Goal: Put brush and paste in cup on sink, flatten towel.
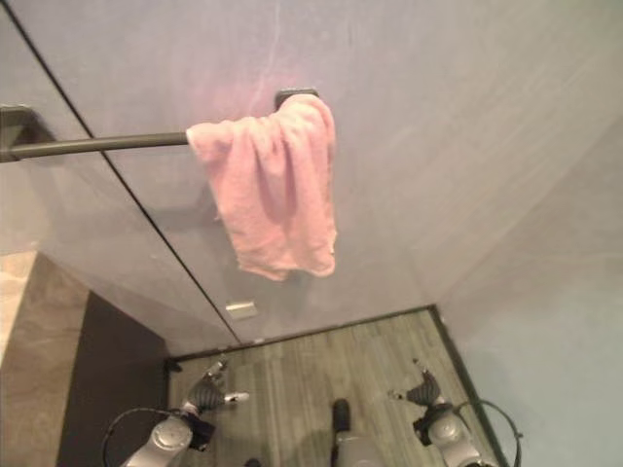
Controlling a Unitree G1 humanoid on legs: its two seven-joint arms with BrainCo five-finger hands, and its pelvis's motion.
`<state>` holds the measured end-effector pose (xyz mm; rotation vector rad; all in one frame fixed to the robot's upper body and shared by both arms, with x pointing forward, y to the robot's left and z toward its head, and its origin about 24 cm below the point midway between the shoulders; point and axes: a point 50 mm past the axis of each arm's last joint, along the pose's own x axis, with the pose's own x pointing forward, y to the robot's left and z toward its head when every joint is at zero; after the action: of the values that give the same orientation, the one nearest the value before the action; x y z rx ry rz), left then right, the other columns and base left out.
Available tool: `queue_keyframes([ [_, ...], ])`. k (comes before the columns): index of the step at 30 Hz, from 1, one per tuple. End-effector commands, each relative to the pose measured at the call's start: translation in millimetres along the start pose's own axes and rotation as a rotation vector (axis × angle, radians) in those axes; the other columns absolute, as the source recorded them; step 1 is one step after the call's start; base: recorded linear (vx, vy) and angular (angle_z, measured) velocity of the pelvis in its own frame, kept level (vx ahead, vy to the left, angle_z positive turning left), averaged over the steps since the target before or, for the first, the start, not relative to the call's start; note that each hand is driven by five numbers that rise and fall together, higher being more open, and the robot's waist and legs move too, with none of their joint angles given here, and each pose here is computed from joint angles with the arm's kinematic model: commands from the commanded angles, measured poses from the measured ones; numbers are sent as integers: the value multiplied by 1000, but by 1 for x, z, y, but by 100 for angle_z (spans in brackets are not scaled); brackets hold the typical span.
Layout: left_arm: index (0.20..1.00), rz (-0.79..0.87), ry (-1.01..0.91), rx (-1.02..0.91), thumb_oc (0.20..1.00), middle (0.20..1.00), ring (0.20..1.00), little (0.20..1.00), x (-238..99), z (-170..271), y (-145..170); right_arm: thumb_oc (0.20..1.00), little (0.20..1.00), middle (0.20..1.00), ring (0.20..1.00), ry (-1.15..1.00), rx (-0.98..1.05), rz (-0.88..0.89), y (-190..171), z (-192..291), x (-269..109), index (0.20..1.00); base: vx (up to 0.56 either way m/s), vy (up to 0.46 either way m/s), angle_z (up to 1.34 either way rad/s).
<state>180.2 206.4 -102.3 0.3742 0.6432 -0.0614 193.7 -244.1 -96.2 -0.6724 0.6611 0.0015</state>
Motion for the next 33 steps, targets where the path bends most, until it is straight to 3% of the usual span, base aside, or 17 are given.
queue_keyframes([
  [1,1000,76,-83,-30,1000,1000,1000,1000,3,17,21,1000,1000,1000,1000,-53,54,-62,-11,4,-2,1000,62,-88,32],
  [13,1000,78,-79,-45,1000,1000,1000,1000,2,16,21,1000,1000,1000,1000,-107,108,-64,-13,10,-7,1000,51,-48,27],
  [23,1000,57,-150,-6,1000,1000,1000,1000,13,41,11,1000,1000,1000,1000,-121,124,-192,-47,8,-11,1000,-1,11,51],
  [33,1000,113,-191,9,1000,1000,1000,1000,1,42,39,1000,1000,1000,1000,-300,162,-248,-60,66,0,1000,-1,25,-23],
])
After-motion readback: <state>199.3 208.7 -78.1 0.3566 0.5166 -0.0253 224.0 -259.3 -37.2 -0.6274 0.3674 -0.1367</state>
